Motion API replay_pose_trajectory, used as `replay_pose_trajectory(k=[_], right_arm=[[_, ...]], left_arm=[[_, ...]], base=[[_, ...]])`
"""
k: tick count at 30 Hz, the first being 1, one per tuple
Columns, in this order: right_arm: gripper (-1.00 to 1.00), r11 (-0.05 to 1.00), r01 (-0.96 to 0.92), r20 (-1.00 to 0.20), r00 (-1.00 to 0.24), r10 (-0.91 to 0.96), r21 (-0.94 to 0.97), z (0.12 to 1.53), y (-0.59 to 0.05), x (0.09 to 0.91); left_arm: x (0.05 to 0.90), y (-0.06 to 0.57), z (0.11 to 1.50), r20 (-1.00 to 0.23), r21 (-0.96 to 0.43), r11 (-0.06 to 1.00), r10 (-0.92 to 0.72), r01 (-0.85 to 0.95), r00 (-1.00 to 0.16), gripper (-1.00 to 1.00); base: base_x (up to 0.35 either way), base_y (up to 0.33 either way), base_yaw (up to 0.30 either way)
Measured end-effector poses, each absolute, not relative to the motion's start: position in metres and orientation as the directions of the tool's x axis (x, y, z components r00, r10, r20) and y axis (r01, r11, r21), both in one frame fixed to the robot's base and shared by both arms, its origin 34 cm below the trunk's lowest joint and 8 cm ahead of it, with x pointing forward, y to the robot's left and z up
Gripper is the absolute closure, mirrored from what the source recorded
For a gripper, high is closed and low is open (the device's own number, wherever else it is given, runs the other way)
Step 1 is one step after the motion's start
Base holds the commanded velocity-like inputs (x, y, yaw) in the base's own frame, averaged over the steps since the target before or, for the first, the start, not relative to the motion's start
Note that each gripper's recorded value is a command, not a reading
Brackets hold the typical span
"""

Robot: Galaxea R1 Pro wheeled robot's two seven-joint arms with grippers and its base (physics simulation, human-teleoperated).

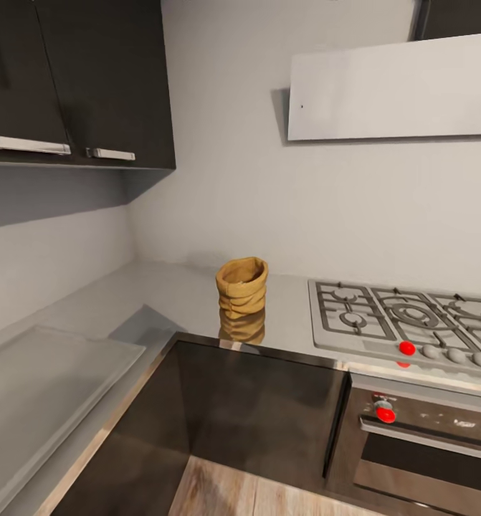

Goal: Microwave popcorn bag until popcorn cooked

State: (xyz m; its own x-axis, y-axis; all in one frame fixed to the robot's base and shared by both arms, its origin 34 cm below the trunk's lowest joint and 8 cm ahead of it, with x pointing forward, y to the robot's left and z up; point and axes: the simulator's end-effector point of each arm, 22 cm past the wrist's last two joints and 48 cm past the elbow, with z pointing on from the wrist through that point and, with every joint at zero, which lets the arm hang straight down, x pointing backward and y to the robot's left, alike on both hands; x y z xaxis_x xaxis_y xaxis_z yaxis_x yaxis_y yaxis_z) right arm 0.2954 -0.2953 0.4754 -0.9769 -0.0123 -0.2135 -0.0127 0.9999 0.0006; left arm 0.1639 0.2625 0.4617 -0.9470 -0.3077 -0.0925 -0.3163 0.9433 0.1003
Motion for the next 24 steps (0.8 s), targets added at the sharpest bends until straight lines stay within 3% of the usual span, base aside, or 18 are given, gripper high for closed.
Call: replay_pose_trajectory(k=[24], right_arm=[[-1.0,1.0,-0.014,-0.216,-0.976,-0.014,-0.001,0.513,-0.296,0.295]], left_arm=[[0.163,0.264,0.499,-0.093,0.102,0.943,-0.307,-0.316,-0.947,-1.0]], base=[[0.0,0.0,0.0]])
